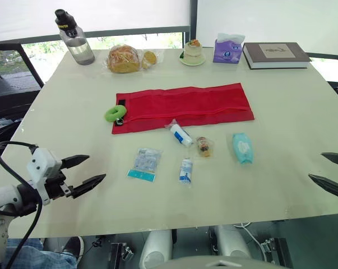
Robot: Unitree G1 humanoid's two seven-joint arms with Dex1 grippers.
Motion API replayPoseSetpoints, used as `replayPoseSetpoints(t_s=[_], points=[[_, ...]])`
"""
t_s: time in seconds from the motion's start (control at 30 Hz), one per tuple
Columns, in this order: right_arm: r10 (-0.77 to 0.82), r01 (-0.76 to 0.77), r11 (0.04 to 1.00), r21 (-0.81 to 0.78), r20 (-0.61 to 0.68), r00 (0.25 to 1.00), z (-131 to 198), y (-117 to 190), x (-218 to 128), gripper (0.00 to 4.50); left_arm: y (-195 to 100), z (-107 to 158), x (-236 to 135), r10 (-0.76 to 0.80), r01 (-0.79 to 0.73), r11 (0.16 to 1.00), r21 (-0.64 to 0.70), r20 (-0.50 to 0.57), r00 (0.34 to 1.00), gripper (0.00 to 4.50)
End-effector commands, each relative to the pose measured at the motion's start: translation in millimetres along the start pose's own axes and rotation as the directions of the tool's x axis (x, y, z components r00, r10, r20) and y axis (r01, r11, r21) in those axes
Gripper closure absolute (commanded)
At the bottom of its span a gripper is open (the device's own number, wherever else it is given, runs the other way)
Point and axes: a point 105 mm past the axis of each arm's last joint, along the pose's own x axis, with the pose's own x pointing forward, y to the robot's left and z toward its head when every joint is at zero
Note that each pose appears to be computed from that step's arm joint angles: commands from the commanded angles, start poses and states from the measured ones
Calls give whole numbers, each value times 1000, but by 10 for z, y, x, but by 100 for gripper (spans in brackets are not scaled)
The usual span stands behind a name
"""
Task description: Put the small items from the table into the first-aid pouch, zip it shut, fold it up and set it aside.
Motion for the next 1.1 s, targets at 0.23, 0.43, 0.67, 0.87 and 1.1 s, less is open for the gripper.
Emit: replayPoseSetpoints(t_s=[0.23, 0.43, 0.67, 0.87, 1.1], points=[[-6, 7, 999, -33, 20, 1000, 118, -26, -6, 3, -37, 100, -3, -6, 5, 1000, 10, 34, 999, 0], [-13, 14, 999, -39, 17, 1000, 110, -18, -24, 3, -39, 127, 49, -18, 17, 1000, 11, 39, 999, 0], [-15, 16, 999, -44, 24, 1000, 125, -3, 9, 3, -34, 132, 90, -21, 21, 1000, 7, 45, 999, 0], [80, -74, 995, -60, 102, 992, 391, 201, 286, 3, -159, 59, 282, -74, 75, 996, -48, 27, 997, 0], [254, -244, 967, -74, 179, 951, 735, 594, 618, 3, -196, -47, 516, -143, 135, 985, -112, -71, 987, 0]])
